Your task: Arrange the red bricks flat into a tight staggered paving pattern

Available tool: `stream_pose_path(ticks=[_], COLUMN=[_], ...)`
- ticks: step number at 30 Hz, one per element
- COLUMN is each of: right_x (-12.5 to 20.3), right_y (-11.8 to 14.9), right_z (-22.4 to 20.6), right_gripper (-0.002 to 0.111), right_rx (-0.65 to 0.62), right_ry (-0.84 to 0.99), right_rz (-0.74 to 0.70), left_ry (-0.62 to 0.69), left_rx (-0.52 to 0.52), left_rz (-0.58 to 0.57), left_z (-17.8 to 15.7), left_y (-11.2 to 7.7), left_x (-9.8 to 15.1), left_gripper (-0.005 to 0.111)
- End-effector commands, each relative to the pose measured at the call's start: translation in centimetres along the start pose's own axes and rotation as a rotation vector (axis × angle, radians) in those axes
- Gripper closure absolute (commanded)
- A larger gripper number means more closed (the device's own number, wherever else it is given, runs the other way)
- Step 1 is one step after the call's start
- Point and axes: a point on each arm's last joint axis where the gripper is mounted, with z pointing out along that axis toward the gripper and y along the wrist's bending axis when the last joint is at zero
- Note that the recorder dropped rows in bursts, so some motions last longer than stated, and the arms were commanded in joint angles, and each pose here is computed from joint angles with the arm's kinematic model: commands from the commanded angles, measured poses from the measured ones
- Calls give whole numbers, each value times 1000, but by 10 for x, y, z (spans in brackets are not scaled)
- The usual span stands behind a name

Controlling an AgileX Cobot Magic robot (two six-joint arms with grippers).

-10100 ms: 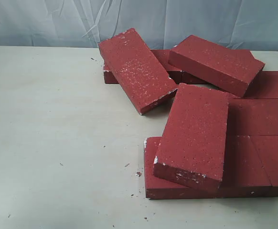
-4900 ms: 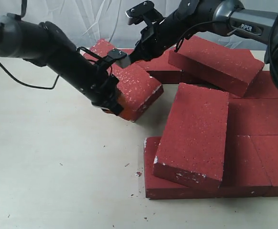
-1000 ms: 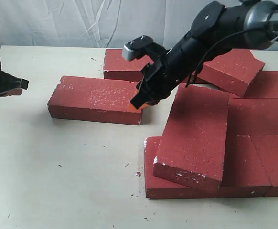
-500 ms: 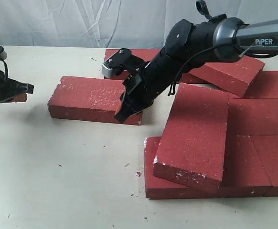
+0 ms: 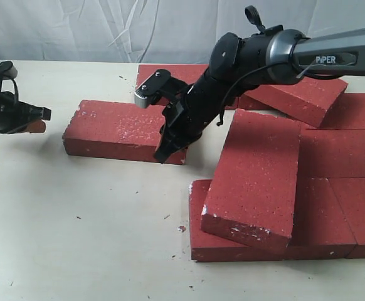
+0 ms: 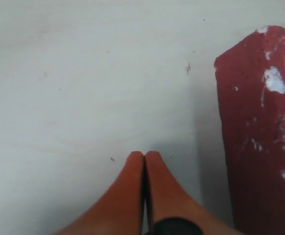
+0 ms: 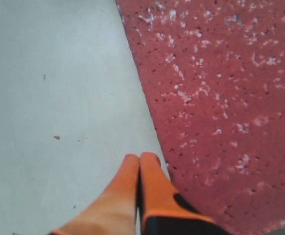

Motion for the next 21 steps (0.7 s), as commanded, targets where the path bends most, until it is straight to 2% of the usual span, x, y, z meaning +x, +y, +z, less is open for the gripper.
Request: stream_pose_path(ticks=[1, 6, 14, 16, 21], right_x=[2, 5, 11, 11, 6], right_y=[-5, -9, -28, -28, -22], right_z=[10, 19, 19, 18, 9], right_gripper=[109, 109, 109, 109, 109], right_rx=[-2, 15, 207, 209, 179], right_ry=[20, 24, 84, 82, 72], right_rz=[-1, 1, 3, 10, 31], left_ry=[8, 23, 17, 24, -24], left_rx=[35, 70, 96, 130, 135], left_rz=[46, 98, 108, 144, 104], left_z=[9, 22, 28, 27, 31], left_y=[-15, -33, -39, -42, -42], left_x=[-1, -2, -6, -6, -9], left_gripper=[107, 107, 107, 107, 107])
